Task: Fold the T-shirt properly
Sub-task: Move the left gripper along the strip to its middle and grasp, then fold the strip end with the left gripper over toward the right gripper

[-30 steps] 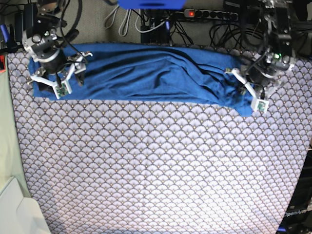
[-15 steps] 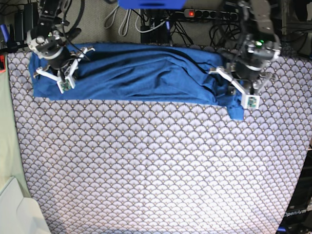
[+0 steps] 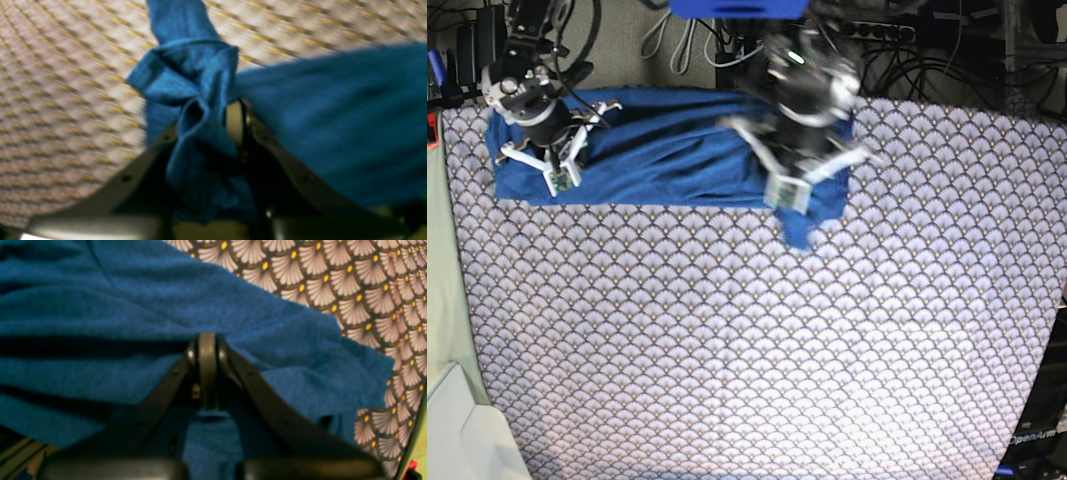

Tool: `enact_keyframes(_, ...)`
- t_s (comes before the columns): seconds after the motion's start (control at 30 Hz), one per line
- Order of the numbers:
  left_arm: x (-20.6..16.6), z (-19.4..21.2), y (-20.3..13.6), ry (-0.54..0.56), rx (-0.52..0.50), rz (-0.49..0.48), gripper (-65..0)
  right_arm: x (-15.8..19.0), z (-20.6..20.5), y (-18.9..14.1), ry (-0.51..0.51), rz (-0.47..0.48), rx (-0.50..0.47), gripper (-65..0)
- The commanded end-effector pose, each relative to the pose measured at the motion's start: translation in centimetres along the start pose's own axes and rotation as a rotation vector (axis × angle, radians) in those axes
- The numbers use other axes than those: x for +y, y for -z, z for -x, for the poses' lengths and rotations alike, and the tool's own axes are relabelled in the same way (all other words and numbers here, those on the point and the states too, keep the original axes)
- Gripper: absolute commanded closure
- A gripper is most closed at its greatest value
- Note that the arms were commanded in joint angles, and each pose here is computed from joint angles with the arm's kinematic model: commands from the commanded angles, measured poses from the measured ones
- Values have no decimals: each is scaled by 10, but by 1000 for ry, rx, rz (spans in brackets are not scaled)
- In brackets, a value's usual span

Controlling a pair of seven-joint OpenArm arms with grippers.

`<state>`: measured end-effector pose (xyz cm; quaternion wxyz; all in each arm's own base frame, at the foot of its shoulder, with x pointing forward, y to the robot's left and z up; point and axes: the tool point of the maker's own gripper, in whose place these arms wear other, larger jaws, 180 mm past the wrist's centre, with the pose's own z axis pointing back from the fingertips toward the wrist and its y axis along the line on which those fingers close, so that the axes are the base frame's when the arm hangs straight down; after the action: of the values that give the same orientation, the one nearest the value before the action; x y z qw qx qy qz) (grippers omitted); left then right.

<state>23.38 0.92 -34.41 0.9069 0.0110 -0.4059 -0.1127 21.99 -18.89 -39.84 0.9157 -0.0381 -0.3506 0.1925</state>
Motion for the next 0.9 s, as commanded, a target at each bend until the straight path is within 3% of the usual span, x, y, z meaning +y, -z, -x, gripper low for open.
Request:
enact_keyframes(0.0,-10,-18,-5,-23,-59,12,-2,-5,-10,-3,-7,13,-37,-10)
enact_keyframes(0.13,-40,-15,-10,-36,-56,60,-3,-5,-10,-4,-9,15,-37,-10)
enact_keyframes(0.3,-51,-4,-9,-54,-1,119,-3,-5,-10,-4,-9,15,-37,-10)
enact_keyframes(0.47,-79,0,-13,-31,49,285,-3,-5,-10,-4,-9,15,-37,-10)
enact_keyframes(0.87,-91,-8,-13,-99,71,467,-2,-5,-8,-5,-9,14,-34,-10)
